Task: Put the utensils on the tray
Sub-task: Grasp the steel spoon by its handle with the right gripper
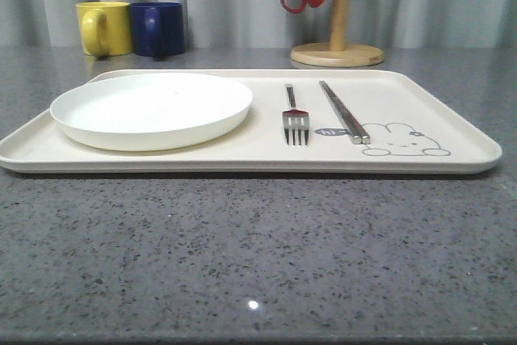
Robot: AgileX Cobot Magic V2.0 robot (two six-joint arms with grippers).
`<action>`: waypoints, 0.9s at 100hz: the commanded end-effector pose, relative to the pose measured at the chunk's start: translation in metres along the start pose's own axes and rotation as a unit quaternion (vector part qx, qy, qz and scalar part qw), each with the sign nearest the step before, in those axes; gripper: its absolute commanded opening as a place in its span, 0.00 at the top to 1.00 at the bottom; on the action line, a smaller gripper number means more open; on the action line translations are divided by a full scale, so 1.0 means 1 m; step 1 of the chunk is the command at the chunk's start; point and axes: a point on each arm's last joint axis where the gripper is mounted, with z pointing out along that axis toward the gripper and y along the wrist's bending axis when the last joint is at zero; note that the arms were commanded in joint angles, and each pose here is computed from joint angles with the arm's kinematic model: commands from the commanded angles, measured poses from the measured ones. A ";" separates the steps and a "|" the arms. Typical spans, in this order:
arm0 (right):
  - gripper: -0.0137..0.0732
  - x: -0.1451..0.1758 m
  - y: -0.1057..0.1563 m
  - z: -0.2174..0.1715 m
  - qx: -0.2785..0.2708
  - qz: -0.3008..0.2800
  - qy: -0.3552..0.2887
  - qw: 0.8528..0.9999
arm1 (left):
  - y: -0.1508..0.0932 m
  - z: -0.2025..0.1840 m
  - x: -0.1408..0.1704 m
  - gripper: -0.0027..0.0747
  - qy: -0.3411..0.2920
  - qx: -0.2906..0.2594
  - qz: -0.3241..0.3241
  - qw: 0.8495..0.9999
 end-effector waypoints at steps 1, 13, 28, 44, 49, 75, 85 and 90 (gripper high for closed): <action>0.41 -0.007 -0.021 -0.009 -0.001 0.010 -0.033 0.999 | 0.000 -0.003 -0.014 0.99 -0.046 0.003 -0.009 0.999; 0.41 -0.013 -0.035 0.009 -0.004 0.013 -0.026 1.000 | 0.000 -0.003 -0.014 0.99 -0.046 0.003 -0.009 0.999; 0.41 -0.022 -0.039 0.023 -0.014 0.029 -0.049 0.998 | 0.000 -0.003 -0.014 0.99 -0.046 0.003 -0.009 0.999; 0.41 -0.028 -0.037 0.045 -0.017 0.028 -0.039 0.999 | 0.000 -0.003 -0.014 0.99 -0.046 0.003 -0.009 0.999; 0.41 -0.029 -0.036 0.052 -0.017 0.027 -0.032 0.999 | 0.000 -0.003 -0.014 0.99 -0.046 0.003 -0.009 0.999; 0.42 -0.034 -0.033 0.083 -0.018 0.025 -0.014 0.999 | 0.000 -0.003 -0.014 0.99 -0.046 0.003 -0.009 0.999; 0.47 -0.035 -0.033 0.085 -0.019 0.025 -0.017 0.999 | 0.000 -0.003 -0.014 0.99 -0.046 0.003 -0.009 0.999; 0.53 -0.036 -0.033 0.085 -0.019 0.025 -0.021 0.999 | 0.000 -0.003 -0.014 0.99 -0.046 0.003 -0.009 0.999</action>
